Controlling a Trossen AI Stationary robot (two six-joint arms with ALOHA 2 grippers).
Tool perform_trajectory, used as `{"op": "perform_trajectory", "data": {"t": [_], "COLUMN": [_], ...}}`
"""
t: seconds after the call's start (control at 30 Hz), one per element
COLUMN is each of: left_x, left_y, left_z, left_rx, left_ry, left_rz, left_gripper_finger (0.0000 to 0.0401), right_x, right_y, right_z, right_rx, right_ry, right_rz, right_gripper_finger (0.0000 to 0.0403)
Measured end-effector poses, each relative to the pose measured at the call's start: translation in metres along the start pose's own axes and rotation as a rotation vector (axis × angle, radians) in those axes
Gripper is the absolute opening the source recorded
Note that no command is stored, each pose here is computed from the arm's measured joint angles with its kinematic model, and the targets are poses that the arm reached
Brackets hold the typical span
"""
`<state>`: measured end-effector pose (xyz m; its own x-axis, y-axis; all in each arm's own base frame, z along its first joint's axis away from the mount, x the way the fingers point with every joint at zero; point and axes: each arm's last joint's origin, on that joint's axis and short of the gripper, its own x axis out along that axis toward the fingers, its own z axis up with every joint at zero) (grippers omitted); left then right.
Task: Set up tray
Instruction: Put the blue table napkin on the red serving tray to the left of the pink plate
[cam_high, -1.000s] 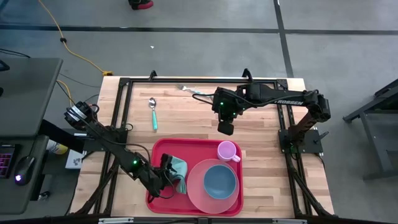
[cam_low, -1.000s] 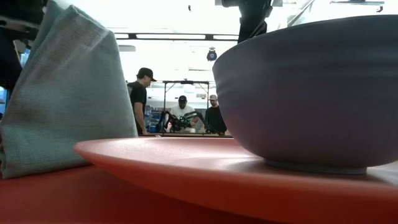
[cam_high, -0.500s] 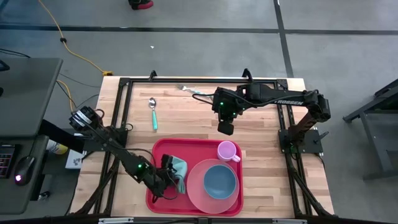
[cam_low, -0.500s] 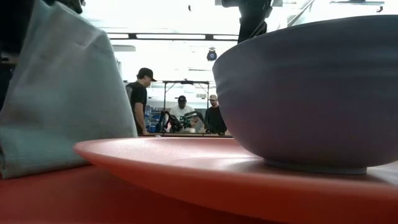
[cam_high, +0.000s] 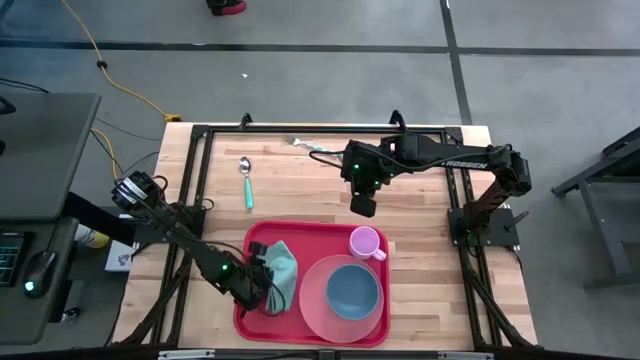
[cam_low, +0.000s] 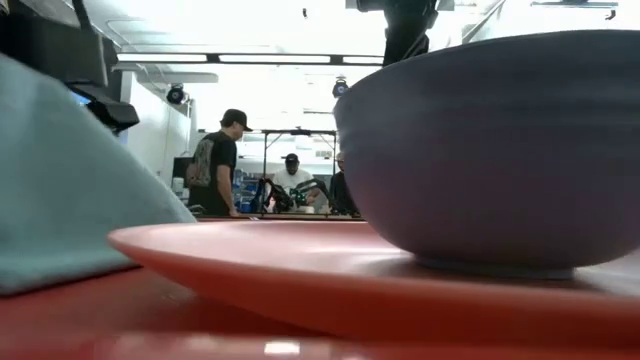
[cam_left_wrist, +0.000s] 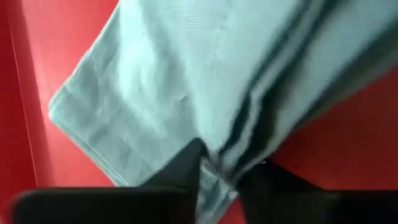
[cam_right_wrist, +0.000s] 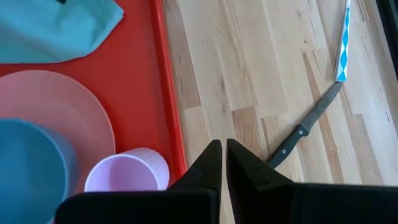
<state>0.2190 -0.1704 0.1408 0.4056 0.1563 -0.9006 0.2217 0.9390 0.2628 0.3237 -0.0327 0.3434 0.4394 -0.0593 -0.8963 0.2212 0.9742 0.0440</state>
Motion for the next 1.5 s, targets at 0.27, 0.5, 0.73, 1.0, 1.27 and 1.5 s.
{"op": "perform_trajectory", "data": {"t": [0.27,0.5,0.73,1.0,1.27,1.5], "left_x": [-0.001,-0.007,-0.018,-0.032,-0.051,-0.082], "left_y": [0.007,0.014,0.014,0.019,0.038,0.048], "left_z": [-0.012,-0.013,-0.007,0.0,-0.009,0.017], "left_rx": [0.064,0.114,0.13,0.152,0.098,-0.181], "left_ry": [0.108,0.146,0.201,0.24,0.347,0.184], "left_rz": [0.09,0.23,0.196,0.252,0.494,0.424], "left_gripper_finger": [0.0045,0.0015,0.0078,0.0201,0.0253,0.0194], "right_x": [0.0,0.0,0.0,0.0,0.0,0.0], "right_y": [0.0,0.0,0.0,0.0,0.0,0.0], "right_z": [0.0,0.0,0.0,0.0,0.0,0.0], "right_rx": [0.0,0.002,0.01,0.007,0.007,0.003], "right_ry": [0.0,0.0,0.0,0.0,0.0,0.0], "right_rz": [0.0,0.002,0.004,0.004,0.004,0.004], "right_gripper_finger": [0.0,0.0,0.0,0.0,0.0,0.0]}}
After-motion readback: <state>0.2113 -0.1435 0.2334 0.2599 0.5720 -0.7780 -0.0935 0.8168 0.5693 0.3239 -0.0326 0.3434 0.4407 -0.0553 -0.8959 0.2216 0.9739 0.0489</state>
